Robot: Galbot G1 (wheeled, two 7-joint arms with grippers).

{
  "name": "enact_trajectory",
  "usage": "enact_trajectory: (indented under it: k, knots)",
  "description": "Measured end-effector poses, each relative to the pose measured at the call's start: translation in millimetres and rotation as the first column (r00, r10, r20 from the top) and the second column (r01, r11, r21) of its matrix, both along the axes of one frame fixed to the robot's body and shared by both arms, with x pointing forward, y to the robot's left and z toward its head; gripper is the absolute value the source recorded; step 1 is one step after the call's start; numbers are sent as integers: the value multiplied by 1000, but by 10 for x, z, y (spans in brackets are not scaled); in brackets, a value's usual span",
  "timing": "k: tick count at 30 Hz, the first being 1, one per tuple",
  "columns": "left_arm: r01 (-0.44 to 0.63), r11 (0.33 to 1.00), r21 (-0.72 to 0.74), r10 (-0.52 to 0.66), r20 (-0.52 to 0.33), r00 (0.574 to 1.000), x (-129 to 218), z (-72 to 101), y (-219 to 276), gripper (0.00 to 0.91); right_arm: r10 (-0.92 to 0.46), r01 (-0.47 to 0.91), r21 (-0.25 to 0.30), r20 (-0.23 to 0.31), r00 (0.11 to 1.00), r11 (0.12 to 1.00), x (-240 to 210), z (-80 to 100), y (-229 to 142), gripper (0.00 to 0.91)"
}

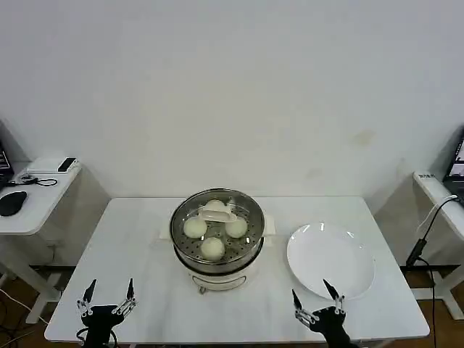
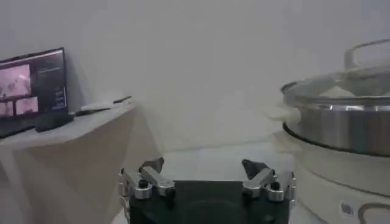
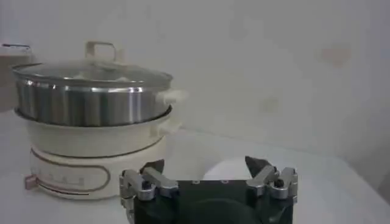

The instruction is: Take steamed baozi put them in steamer then cover it.

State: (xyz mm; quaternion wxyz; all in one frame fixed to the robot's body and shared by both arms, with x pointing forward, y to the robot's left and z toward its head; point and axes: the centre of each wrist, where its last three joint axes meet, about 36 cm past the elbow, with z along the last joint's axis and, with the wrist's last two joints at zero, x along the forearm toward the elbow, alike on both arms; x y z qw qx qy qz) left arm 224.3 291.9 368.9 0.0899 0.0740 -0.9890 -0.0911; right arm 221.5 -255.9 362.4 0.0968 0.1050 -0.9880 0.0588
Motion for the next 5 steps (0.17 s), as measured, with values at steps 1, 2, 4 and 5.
enact_trajectory:
  k: [1, 2, 4, 5]
  knots:
    - [3, 1000, 1, -3, -3, 1000, -7, -4, 0, 907, 0, 0, 1, -1, 1000, 1000, -2, -6, 13, 907]
    - [5, 1000, 1, -5, -8, 1000, -16, -12, -1, 907, 1, -1, 2, -3, 1000, 1000, -5, -11, 25, 907]
    - [10, 1000, 4, -10, -19, 1000, -39, -33, -2, 907, 2, -2, 2, -6, 1000, 1000, -13, -16, 39, 907]
    - [13, 1000, 6, -12, -26, 1000, -51, -44, -3, 907, 3, -3, 1, -7, 1000, 1000, -15, -18, 44, 907]
